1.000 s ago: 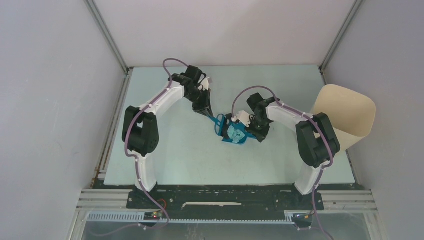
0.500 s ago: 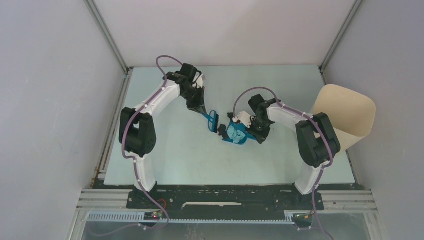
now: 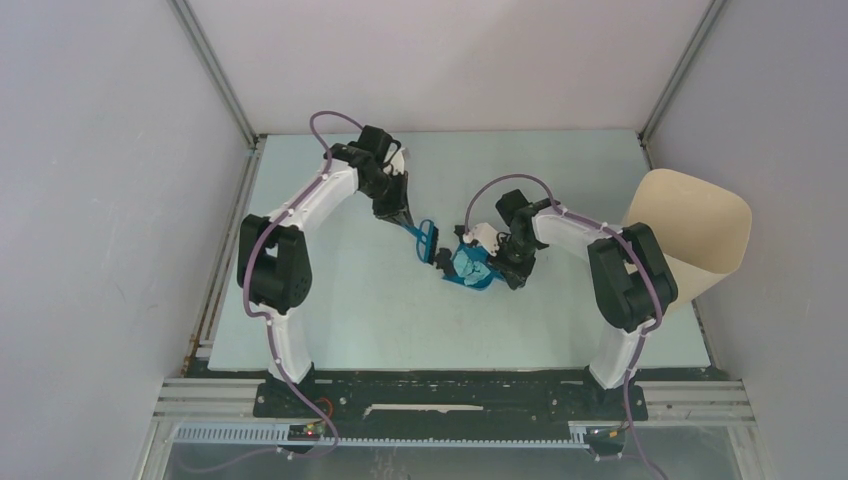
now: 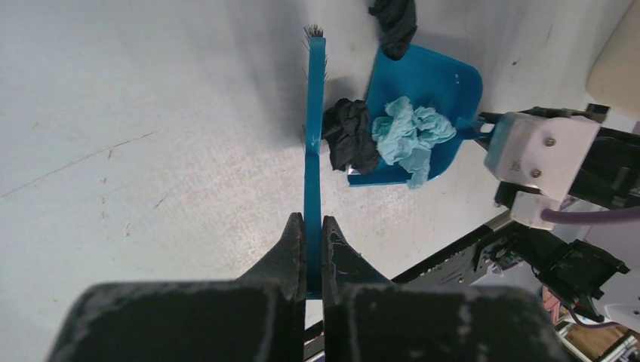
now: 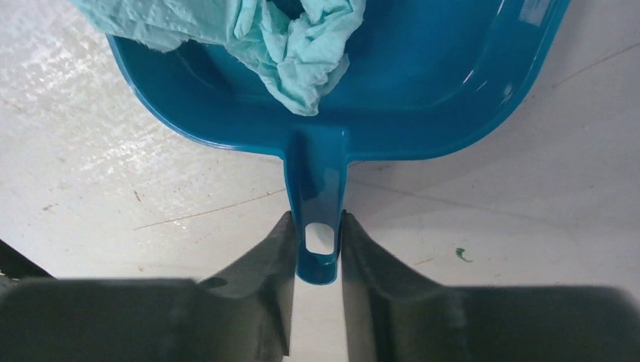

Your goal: Sweep away the paper scraps from the table

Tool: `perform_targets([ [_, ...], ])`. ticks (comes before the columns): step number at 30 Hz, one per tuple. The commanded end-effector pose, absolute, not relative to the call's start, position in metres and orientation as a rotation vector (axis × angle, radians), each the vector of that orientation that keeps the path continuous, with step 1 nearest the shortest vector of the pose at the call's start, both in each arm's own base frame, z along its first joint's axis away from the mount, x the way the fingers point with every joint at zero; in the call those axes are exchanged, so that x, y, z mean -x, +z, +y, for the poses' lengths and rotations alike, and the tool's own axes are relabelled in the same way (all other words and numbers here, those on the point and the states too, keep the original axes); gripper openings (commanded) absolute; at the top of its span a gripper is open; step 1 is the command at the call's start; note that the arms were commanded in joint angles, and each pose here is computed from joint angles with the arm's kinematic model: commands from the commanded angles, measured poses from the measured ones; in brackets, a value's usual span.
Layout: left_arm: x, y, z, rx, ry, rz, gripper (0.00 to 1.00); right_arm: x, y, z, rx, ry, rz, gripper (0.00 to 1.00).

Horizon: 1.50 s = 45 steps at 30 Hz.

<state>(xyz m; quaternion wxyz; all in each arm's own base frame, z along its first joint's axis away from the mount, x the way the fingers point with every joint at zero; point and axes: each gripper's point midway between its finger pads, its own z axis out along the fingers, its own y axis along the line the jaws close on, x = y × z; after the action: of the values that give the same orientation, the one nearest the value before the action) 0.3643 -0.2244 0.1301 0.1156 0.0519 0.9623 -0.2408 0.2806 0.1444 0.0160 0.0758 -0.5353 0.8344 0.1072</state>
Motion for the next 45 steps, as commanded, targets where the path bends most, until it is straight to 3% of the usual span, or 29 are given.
perform_targets([
  [1, -0.366, 0.158, -0.246, -0.202, -0.828, 2.721, 0.00, -0.284, 0.013, 0.151, 1.578, 0.334, 2.492, 0.25],
  [2, -0.365, 0.159, -0.249, -0.209, -0.839, 2.716, 0.00, -0.284, 0.014, 0.150, 1.576, 0.326, 2.496, 0.19],
  [5, -0.362, 0.161, -0.257, -0.232, -0.874, 2.709, 0.00, -0.283, 0.018, 0.143, 1.570, 0.280, 2.516, 0.15],
  [16, -0.338, 0.169, -0.300, -0.339, -1.087, 2.687, 0.00, -0.272, 0.032, 0.123, 1.557, 0.121, 2.599, 0.14],
  [27, -0.350, 0.203, -0.269, -0.347, -0.800, 2.629, 0.00, -0.264, 0.042, 0.094, 1.511, 0.083, 2.614, 0.13],
  [36, -0.402, 0.212, -0.261, -0.333, -0.561, 2.568, 0.00, -0.261, 0.045, 0.075, 1.467, 0.083, 2.657, 0.12],
  [40, -0.433, 0.198, -0.256, -0.349, -0.404, 2.614, 0.00, -0.256, 0.046, 0.073, 1.468, 0.088, 2.675, 0.12],
  [45, -0.430, 0.168, -0.263, -0.386, -0.443, 2.687, 0.00, -0.254, 0.048, 0.072, 1.473, 0.082, 2.677, 0.12],
])
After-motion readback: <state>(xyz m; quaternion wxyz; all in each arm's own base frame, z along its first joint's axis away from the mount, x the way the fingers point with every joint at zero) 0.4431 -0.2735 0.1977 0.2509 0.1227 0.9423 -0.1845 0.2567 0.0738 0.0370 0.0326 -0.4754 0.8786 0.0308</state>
